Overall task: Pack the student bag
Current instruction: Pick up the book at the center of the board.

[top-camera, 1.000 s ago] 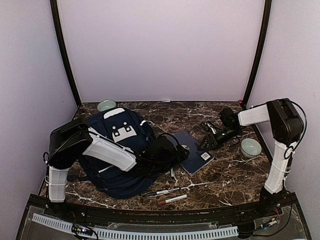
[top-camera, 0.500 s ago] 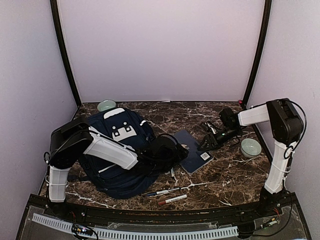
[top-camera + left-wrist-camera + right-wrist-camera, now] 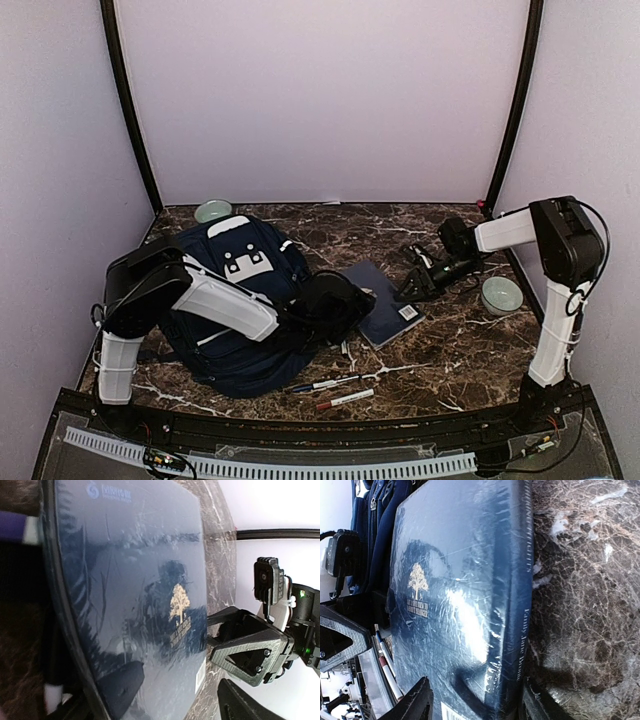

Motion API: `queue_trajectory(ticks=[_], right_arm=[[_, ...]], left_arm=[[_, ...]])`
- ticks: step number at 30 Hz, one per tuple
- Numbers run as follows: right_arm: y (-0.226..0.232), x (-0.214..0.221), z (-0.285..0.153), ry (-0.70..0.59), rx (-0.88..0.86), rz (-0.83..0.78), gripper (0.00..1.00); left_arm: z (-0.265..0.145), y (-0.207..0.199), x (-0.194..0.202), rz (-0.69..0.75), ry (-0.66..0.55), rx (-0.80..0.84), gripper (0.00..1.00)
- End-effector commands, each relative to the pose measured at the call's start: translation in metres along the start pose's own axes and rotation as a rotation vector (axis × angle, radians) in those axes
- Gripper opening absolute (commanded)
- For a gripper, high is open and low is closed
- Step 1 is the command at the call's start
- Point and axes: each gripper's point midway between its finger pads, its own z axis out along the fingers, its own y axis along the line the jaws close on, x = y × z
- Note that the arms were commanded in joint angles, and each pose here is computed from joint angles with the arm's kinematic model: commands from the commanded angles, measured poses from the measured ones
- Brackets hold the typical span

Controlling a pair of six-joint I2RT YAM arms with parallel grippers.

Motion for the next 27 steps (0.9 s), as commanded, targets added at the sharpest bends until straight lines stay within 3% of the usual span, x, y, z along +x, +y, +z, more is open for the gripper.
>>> queue_trajectory(ticks=[1, 6, 13, 17, 20, 27], right_arm=[[-0.013, 0.039, 0.023, 0.128, 0.012, 0.094, 0.58], [-0.013, 0.040, 0.023, 0.126, 0.019, 0.094, 0.58], [-0.013, 0.037, 0.022, 0.123, 0.019, 0.088, 0.58], [-0.011, 0.036, 0.020, 0.116, 0.023, 0.079, 0.58], [-0.007, 0.031, 0.015, 0.099, 0.016, 0.068, 0.58], [0.012, -0.008, -0.045, -0.067, 0.034, -0.004, 0.60]], left_arm=[[0.012, -0.023, 0.002, 0.053, 0.023, 0.187, 0.81], [-0.006, -0.052, -0.001, 0.090, -0.032, 0.287, 0.71], [-0.017, -0.056, -0.001, 0.075, -0.044, 0.310, 0.48], [-0.028, -0.062, -0.002, 0.046, -0.045, 0.411, 0.31], [-0.037, -0.072, -0.003, 0.050, -0.044, 0.475, 0.25], [-0.077, -0.130, -0.001, 0.177, -0.038, 0.684, 0.08]])
